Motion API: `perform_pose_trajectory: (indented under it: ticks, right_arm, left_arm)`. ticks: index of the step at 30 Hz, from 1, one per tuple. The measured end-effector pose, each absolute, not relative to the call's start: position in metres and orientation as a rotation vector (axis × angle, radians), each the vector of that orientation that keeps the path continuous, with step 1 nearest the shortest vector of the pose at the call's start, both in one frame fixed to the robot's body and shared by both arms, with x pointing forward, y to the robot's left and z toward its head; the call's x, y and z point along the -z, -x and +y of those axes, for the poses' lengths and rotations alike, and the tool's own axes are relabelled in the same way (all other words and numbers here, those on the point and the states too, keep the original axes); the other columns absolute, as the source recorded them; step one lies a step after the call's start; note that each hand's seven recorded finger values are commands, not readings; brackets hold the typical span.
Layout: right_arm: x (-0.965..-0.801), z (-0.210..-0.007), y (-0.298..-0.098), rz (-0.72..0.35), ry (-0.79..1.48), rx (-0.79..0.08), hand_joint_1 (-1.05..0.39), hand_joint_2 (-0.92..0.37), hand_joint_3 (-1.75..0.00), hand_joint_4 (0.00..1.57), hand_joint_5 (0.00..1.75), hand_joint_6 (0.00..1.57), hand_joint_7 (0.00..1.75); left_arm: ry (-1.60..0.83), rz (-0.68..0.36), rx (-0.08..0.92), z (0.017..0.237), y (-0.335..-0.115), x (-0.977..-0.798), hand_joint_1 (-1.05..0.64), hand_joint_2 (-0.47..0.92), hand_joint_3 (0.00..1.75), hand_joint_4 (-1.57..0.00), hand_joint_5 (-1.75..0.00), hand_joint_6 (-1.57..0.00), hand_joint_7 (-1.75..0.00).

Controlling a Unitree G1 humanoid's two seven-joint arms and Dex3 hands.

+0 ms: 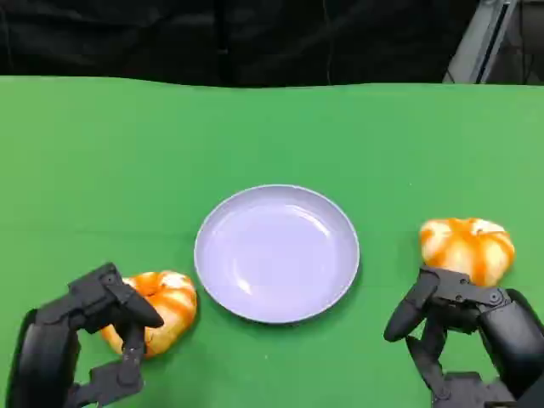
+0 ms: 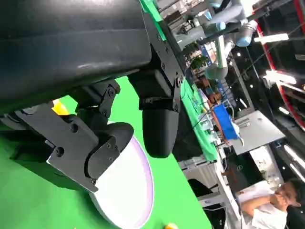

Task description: Grasp the bread from the table and place it into the plate.

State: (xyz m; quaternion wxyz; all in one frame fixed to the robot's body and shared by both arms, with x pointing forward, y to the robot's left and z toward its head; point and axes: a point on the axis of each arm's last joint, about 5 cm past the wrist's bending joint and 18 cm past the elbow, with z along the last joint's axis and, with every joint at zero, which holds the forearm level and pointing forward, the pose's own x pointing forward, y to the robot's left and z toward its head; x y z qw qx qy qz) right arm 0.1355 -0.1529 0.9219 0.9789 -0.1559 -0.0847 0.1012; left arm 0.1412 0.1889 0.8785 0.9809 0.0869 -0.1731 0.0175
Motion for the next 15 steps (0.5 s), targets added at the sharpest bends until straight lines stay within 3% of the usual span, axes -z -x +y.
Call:
perform_pose_trajectory:
  ticks: [6, 15]
  right_arm:
    - [-0.9219, -0.1529, -0.1356, -0.171, 0.314, -0.204, 0.06, -0.40, -1.23, 0.82, 1.65, 0.72, 1.40]
    - [-0.9219, -0.1529, -0.1356, -0.171, 0.314, -0.204, 0.05, -0.41, -1.22, 0.80, 1.65, 0.71, 1.40]
  left_arm:
    - [-0.176, -0.348, -0.035, 0.1889, -0.1412, -0.8785, 0.03, 0.47, 1.29, -0.81, -1.65, -0.79, -1.42]
    - [-0.178, -0.350, -0.034, 0.1889, -0.1416, -0.8787, 0.01, 0.49, 1.23, -0.82, -1.65, -0.79, -1.42]
